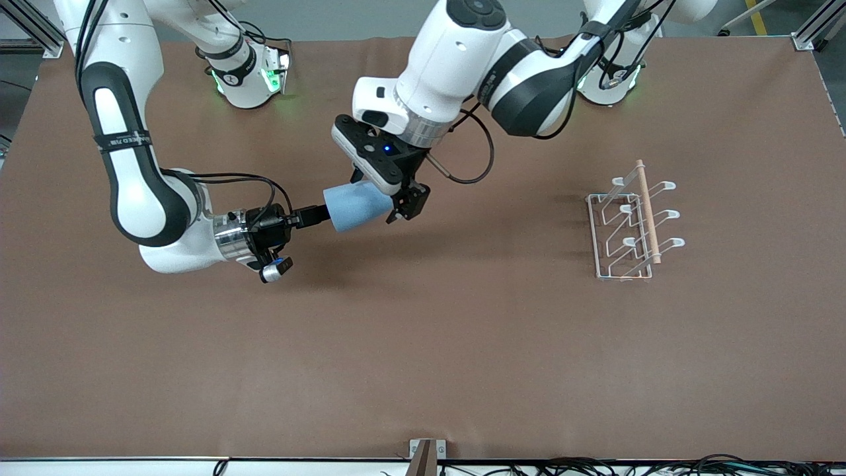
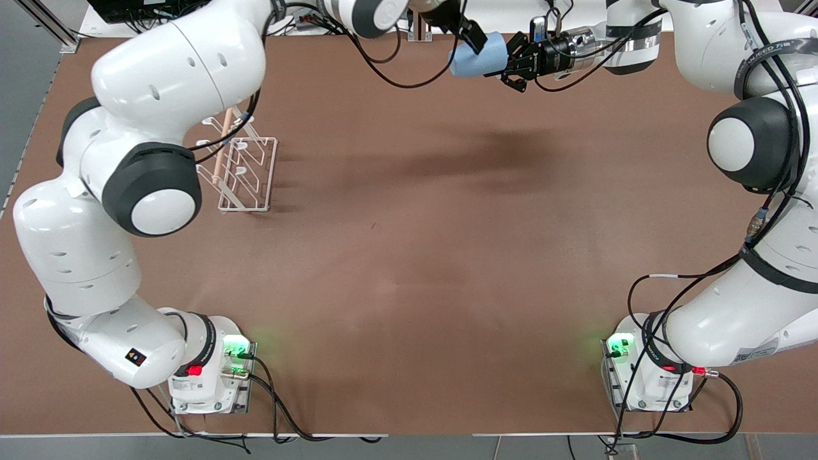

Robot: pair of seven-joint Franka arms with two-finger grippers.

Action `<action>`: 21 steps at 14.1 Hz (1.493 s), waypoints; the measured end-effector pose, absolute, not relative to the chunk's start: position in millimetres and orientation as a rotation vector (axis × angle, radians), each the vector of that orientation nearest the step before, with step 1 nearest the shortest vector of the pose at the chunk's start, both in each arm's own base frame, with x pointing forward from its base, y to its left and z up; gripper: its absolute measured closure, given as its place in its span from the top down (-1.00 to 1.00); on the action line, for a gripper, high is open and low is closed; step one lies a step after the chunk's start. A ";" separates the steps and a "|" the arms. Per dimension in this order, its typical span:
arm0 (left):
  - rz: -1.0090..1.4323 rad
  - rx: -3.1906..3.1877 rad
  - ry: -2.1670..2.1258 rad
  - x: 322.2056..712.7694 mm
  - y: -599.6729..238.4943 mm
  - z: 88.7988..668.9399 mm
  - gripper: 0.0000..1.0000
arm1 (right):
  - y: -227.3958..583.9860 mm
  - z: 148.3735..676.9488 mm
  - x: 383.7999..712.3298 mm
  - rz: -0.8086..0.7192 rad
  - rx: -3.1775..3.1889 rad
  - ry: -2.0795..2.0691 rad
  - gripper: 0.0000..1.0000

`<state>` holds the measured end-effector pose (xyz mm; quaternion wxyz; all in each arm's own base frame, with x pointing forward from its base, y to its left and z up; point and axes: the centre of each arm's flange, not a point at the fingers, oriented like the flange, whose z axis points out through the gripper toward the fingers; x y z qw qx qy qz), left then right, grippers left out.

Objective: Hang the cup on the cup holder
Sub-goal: 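Grasp the cup's rim end with the left gripper, then carry the cup to the holder with the left gripper while the right gripper withdraws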

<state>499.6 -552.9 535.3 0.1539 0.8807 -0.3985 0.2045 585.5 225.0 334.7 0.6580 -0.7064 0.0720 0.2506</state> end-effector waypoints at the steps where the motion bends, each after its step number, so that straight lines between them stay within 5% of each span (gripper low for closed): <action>1: 0.581 2.524 -1.158 496.2 -558.0 530.1 1.00 | 225.4 334.7 585.4 0.568 -1.600 0.163 -0.90; 10: 0.589 2.455 -1.329 496.6 -575.9 490.2 0.99 | 224.5 334.0 586.2 0.563 -1.604 0.168 -0.90; 12: 0.593 2.449 -1.340 496.6 -577.9 486.1 0.93 | 223.7 332.1 586.7 0.562 -1.608 0.173 -0.90; 14: 0.599 2.437 -1.371 495.7 -578.7 486.3 0.67 | 222.9 331.8 587.1 0.562 -1.607 0.174 -0.90; 17: 0.614 2.438 -1.394 495.0 -579.4 487.7 0.65 | 222.7 333.1 588.3 0.557 -1.607 0.171 -0.90; 21: 0.537 2.501 -1.423 501.4 -568.2 480.8 0.62 | 220.7 333.5 589.4 0.555 -1.608 0.175 -0.16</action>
